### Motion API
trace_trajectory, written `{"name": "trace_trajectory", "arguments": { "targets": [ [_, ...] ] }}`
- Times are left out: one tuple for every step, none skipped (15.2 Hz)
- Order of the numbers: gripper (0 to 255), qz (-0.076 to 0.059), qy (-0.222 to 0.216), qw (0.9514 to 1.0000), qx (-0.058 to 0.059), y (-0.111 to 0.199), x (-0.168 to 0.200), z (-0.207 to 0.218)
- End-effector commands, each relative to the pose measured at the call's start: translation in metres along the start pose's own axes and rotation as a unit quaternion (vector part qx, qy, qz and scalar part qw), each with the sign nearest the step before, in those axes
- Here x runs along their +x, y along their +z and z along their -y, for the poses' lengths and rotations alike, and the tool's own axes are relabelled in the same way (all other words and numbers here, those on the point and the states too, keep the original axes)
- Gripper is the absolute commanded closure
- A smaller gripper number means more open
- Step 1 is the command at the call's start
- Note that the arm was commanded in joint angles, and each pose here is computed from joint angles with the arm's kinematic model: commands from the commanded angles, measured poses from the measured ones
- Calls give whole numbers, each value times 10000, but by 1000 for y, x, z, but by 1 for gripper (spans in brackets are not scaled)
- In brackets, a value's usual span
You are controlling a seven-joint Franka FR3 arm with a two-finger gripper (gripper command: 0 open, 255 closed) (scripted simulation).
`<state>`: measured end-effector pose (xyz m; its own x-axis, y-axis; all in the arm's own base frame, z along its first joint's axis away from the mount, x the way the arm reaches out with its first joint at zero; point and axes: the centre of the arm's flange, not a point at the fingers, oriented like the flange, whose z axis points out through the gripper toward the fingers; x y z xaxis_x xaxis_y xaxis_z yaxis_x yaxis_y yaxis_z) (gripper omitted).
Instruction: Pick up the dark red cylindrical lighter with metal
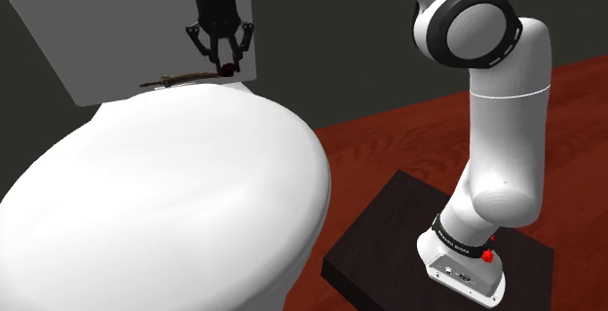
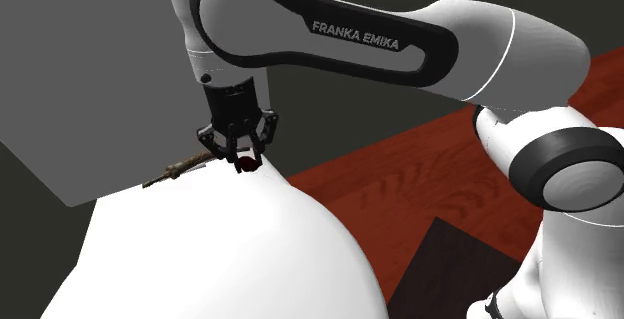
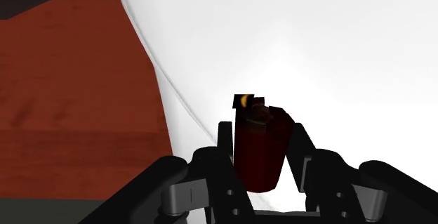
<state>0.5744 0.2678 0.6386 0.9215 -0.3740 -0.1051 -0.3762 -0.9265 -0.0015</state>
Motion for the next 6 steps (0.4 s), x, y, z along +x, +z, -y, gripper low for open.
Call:
{"name": "trace_trajectory", "arguments": {
  "targets": [
    [255, 2, 1, 10000, -2, -11, -2, 0],
    [255, 2, 1, 10000, -2, -16, -2, 0],
    [255, 2, 1, 10000, -2, -21, -3, 0],
    [255, 2, 1, 10000, -2, -27, -3, 0],
    [255, 2, 1, 10000, -2, -28, -3, 0],
    [255, 2, 2, 10000, -2, -28, -3, 0]
  ]
}}
